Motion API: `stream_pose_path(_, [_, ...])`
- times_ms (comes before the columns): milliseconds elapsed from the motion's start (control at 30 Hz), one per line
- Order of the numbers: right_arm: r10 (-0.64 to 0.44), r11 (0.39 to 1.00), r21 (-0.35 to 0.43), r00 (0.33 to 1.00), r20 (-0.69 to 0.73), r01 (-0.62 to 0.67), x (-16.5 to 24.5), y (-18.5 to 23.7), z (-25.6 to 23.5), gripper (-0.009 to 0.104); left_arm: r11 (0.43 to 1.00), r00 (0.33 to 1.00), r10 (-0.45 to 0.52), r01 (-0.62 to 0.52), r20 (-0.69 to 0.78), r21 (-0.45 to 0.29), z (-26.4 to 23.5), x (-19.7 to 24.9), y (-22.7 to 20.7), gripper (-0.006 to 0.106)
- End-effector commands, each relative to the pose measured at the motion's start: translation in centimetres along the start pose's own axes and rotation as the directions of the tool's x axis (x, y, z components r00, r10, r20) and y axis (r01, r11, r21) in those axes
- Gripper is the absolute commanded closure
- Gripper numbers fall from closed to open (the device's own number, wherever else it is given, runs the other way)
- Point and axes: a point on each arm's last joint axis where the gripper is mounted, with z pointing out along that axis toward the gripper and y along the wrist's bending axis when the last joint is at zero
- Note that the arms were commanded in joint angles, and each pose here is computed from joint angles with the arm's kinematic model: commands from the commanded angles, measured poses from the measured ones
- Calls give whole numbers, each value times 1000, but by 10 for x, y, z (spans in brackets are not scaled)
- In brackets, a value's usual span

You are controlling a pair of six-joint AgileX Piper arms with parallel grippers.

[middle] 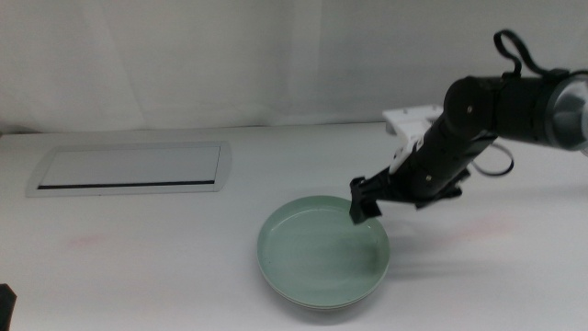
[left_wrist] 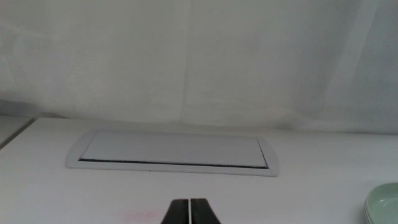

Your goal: Stack the three bowls on top of each other.

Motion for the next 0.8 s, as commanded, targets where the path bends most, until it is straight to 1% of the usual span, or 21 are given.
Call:
stream_pose_path(0, [-72, 996, 63, 995, 74, 68, -11, -2, -23, -8, 1000, 999, -9, 8, -34, -6, 1, 13, 1, 103])
stream_pose_path(100, [-108, 976, 202, 983, 148, 77, -25, -18, -54, -8, 1000, 999, -9, 8, -34, -6, 1, 13, 1, 103])
stream_pose_path(167, [-101, 955, 296, 971, 218, 33, -34, -35, -81, -8, 1000, 999, -9, 8, -34, -6, 1, 13, 1, 103])
stream_pose_path(233, [-70, 933, 358, 954, 290, -40, -38, -54, -108, -8, 1000, 999, -9, 8, -34, -6, 1, 13, 1, 103])
stream_pose_path(300, [-35, 909, 400, 936, 350, -116, -36, -78, -134, -8, 1000, 999, -9, 8, -34, -6, 1, 13, 1, 103])
stream_pose_path(367, [16, 886, 420, 916, 402, -199, -27, -104, -160, -8, 1000, 999, -9, 8, -34, -6, 1, 13, 1, 103])
stream_pose_path(433, [50, 860, 440, 900, 432, -259, -16, -127, -182, -7, 1000, 999, -9, 8, -34, -6, 1, 13, 1, 103])
stream_pose_path(467, [66, 834, 464, 889, 453, -298, -1, -145, -202, -4, 1000, 999, -9, 8, -34, -6, 1, 13, 1, 103])
stream_pose_path(500, [54, 825, 478, 883, 467, -303, 12, -152, -219, 3, 1000, 999, -9, 8, -34, -6, 1, 13, 1, 103])
stream_pose_path(567, [40, 817, 489, 876, 480, -305, 25, -153, -229, 18, 1000, 999, -9, 8, -34, -6, 1, 13, 1, 103])
stream_pose_path(600, [25, 813, 492, 862, 506, -312, 37, -148, -239, 46, 1000, 999, -9, 8, -34, -6, 1, 13, 1, 103])
stream_pose_path(667, [9, 813, 484, 838, 546, -324, 48, -140, -247, 85, 1000, 999, -9, 8, -34, -6, 1, 13, 1, 103])
stream_pose_path(700, [12, 813, 470, 816, 578, -344, 54, -135, -252, 97, 1000, 999, -9, 8, -34, -6, 1, 13, 1, 103])
stream_pose_path(767, [-14, 815, 460, 783, 622, -352, 68, -125, -261, 98, 1000, 999, -9, 8, -34, -6, 1, 13, 1, 103])
